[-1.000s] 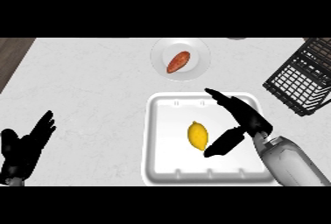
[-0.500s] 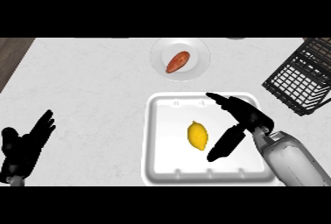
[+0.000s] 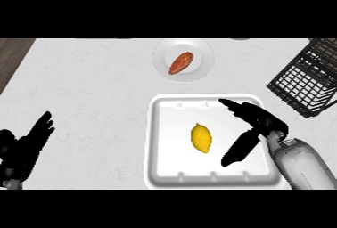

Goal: Pick the lemon from the tray and place it in the tiered basket

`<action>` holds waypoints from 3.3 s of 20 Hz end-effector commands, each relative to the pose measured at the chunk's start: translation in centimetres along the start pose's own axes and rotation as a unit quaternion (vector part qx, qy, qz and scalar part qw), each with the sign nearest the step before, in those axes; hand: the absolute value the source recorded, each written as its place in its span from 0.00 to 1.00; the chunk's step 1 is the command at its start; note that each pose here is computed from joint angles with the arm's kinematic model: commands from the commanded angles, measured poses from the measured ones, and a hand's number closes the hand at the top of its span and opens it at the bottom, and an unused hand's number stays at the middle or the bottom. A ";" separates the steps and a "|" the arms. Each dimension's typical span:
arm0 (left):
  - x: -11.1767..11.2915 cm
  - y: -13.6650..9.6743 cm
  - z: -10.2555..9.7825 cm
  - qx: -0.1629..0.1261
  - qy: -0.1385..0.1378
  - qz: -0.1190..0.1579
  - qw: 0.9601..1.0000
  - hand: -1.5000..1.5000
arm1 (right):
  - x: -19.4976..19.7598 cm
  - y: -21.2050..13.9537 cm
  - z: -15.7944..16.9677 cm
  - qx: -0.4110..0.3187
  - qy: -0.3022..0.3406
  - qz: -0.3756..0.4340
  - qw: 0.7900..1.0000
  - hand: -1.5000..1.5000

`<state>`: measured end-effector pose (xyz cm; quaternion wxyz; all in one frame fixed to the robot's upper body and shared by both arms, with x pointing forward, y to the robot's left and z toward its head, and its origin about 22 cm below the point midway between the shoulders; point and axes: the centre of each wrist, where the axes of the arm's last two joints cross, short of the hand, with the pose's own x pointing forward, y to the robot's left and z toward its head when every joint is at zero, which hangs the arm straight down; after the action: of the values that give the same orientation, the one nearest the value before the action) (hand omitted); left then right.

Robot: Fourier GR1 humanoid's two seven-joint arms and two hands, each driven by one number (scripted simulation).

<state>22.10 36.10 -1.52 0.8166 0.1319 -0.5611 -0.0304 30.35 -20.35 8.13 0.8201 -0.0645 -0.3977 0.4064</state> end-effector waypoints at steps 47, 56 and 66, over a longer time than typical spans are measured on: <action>0.4 1.2 -0.5 0.010 -0.005 -0.001 1.000 0.50 | -3.0 7.9 -7.4 -0.034 -0.102 -0.026 0.994 1.00; 0.0 -0.5 -0.5 -0.005 -0.006 -0.008 1.000 0.50 | 4.1 4.0 -6.2 -0.215 -0.010 -0.050 0.975 1.00; 1.1 -2.1 -1.0 -0.035 -0.013 -0.016 0.999 0.50 | 13.9 -2.7 -4.7 -0.541 0.190 -0.014 0.820 1.00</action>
<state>23.32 34.72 -1.21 0.8097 0.1177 -0.5720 -0.0581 38.24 -12.97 9.88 0.7499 -0.4767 -0.4186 0.1876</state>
